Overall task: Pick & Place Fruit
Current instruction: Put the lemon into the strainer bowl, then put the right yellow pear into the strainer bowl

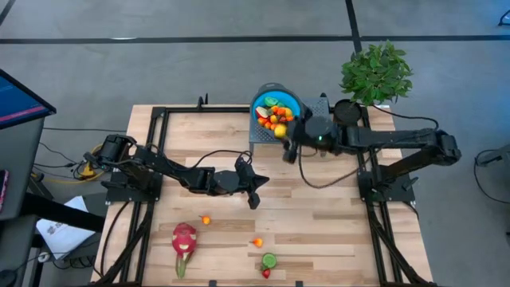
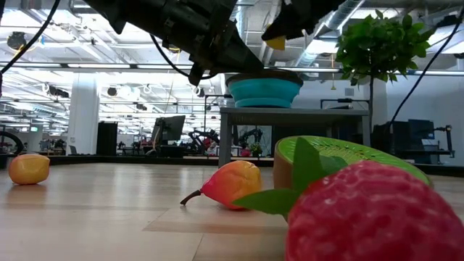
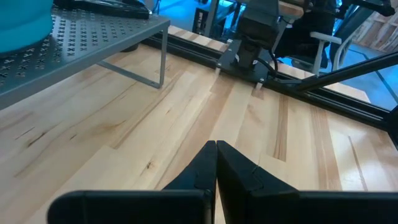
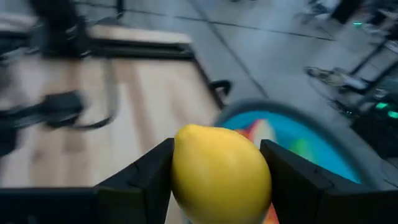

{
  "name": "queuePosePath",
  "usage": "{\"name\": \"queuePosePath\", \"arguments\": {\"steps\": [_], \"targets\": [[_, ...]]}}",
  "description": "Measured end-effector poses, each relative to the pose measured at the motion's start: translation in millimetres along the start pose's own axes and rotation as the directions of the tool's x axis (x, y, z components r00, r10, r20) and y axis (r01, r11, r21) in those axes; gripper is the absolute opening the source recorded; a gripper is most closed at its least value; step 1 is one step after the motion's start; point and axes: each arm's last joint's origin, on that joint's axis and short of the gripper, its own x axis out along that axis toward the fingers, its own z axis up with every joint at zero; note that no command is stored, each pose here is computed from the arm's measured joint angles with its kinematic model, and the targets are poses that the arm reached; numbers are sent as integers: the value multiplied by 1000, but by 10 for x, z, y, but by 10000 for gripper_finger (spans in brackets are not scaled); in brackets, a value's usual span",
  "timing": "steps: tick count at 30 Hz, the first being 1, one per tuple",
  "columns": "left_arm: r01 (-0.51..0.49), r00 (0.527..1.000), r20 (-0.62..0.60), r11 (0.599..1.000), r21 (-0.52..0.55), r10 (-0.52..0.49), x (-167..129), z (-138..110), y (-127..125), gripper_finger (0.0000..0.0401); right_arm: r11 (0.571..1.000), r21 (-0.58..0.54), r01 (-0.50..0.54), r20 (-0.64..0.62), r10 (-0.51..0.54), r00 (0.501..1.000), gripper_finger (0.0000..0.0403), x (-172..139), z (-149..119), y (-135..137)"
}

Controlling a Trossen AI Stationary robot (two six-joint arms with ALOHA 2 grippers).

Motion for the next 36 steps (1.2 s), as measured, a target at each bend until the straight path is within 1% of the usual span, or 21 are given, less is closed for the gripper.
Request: {"name": "queuePosePath", "arguments": {"steps": [2, 6, 9, 14, 16, 20, 22, 25, 28, 31, 36], "targets": [[0, 1000, 0, 1000, 0, 0, 0, -1, 1, 2, 998, 35, 45, 14, -45, 999, 203, 42, 8, -123], [0, 1000, 0, 1000, 0, 0, 0, -1, 0, 2, 988, 100, 120, -8, -120, 993, 203, 172, -42, -334], [0, 1000, 0, 1000, 0, 0, 0, 0, 0, 2, 982, 104, 159, -69, -152, 986, 203, 306, -144, -433], [0, 1000, 0, 1000, 0, 0, -1, 1, 0, 2, 979, 91, 184, -134, -171, 976, 207, 504, -265, -480], [0, 1000, 0, 1000, 0, 0, 0, 0, 0, 2, 978, 93, 189, -139, -175, 975, 231, 518, -276, -496], [0, 1000, 0, 1000, 0, 0, 0, 1, 0, 2, 976, 94, 194, -139, -180, 974, 299, 516, -276, -513], [0, 1000, 0, 1000, 0, 0, 0, -1, 0, 2, 977, 94, 194, -123, -182, 976, 327, 472, -248, -523], [0, 1000, 0, 1000, 0, 0, 0, 1, 0, 2, 977, 102, 187, -87, -178, 980, 350, 347, -177, -521], [0, 1000, 0, 1000, 0, 0, 0, 1, 0, 2, 983, 95, 159, -33, -157, 987, 339, 165, -79, -467], [0, 1000, 0, 1000, 0, 0, 0, -1, 0, 2, 990, 85, 114, 11, -116, 993, 302, -58, 1, -384], [0, 1000, 0, 1000, 0, 0, 0, 0, 0, 2, 998, 47, 34, -9, -33, 999, 236, -394, 0, -261]]}}
